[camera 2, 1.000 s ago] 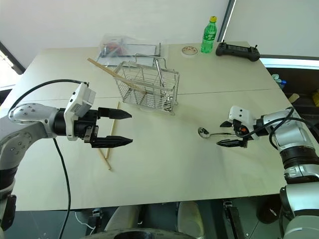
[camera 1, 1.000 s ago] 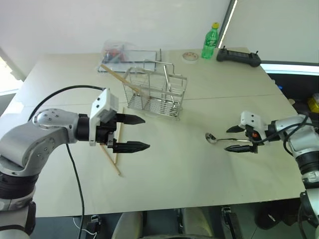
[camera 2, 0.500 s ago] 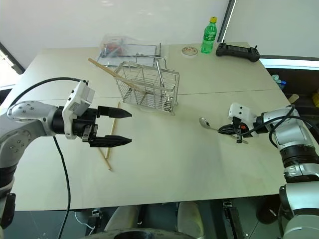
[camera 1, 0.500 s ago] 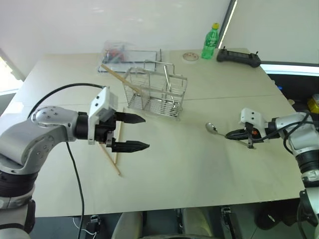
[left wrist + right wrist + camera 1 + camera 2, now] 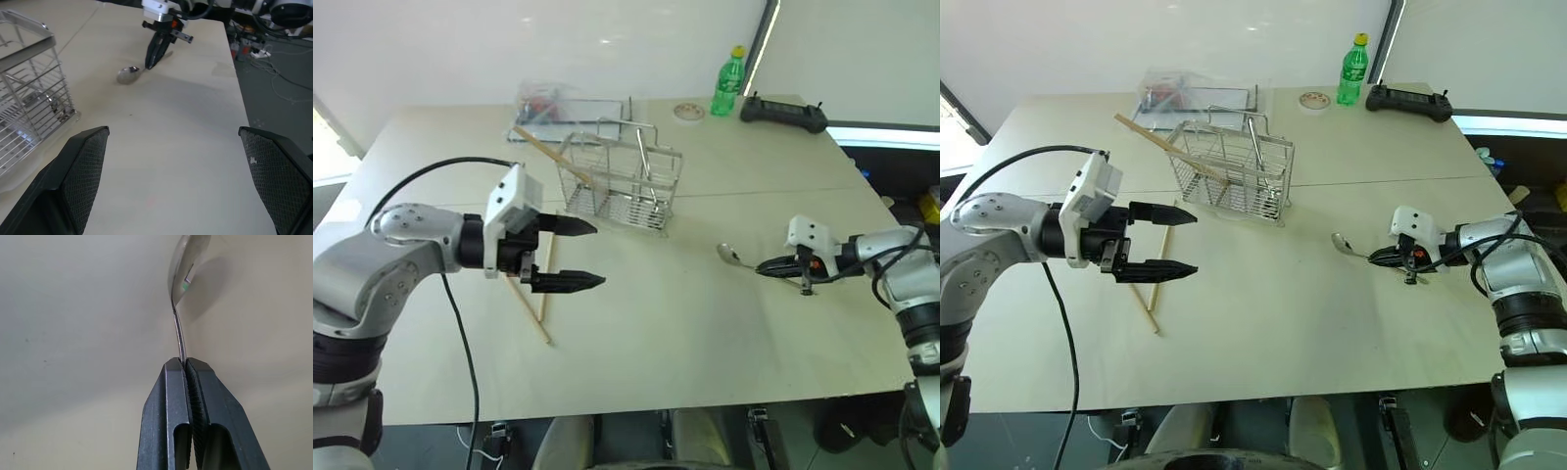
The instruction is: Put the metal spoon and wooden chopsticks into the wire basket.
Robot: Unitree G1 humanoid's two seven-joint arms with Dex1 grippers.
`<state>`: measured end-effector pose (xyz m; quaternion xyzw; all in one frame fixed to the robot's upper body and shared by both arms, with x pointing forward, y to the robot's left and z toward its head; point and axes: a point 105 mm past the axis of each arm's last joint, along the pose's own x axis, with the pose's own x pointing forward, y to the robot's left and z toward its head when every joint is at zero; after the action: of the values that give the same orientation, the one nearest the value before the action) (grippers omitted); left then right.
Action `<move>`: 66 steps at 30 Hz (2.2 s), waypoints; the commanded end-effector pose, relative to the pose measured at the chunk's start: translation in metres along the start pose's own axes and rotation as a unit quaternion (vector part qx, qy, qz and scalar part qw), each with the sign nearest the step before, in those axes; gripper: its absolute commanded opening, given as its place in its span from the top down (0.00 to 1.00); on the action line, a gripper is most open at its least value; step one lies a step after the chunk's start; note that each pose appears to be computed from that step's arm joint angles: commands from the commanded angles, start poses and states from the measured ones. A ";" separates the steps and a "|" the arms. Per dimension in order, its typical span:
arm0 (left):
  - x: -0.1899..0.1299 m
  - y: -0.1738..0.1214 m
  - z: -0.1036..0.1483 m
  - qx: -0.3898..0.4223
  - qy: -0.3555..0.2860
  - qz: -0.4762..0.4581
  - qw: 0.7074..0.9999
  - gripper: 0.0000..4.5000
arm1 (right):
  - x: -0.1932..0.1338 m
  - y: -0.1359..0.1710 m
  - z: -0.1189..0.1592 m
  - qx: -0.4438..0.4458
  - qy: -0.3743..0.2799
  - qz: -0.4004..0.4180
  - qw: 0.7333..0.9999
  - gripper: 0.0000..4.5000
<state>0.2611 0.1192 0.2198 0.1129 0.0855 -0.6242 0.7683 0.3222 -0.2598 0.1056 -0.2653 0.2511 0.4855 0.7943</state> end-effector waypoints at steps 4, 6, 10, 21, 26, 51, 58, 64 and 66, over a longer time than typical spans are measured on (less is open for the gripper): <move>-0.014 0.013 0.021 0.031 -0.034 0.051 0.998 0.00 | -0.023 0.005 0.081 -0.002 -0.191 -0.056 0.980 1.00; -0.016 0.015 0.022 0.033 -0.037 0.058 0.997 0.00 | -0.030 0.010 0.113 0.006 -0.258 -0.071 0.963 1.00; -0.018 0.021 0.026 0.035 -0.051 0.074 0.995 0.00 | -0.041 0.009 0.180 0.018 -0.378 -0.116 0.918 1.00; -0.014 0.031 0.035 0.041 -0.080 0.089 0.992 0.00 | 0.008 -0.015 0.274 0.065 -0.500 -0.184 0.844 1.00; -0.015 0.031 0.040 0.045 -0.085 0.093 0.991 0.00 | 0.046 -0.024 0.275 0.078 -0.497 -0.210 0.838 1.00; -0.016 0.038 0.044 0.053 -0.091 0.104 0.989 0.00 | 0.031 -0.049 0.261 0.083 -0.497 -0.282 0.816 0.01; -0.017 0.038 0.049 0.058 -0.095 0.100 0.989 0.00 | -0.067 -0.029 0.280 0.049 -0.552 -0.192 0.810 0.01; -0.031 0.042 0.055 0.055 -0.105 0.131 0.984 0.00 | -0.087 0.026 0.248 -0.060 -0.430 -0.091 0.896 0.01; -0.041 0.041 0.059 0.060 -0.104 0.151 0.981 0.00 | -0.081 0.058 0.223 -0.099 -0.356 -0.028 0.929 0.01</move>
<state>0.2989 0.1400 0.2695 0.0874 -0.0176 -0.5307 0.8429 0.2943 -0.1520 0.3134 -0.1263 -0.1112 0.4917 0.8543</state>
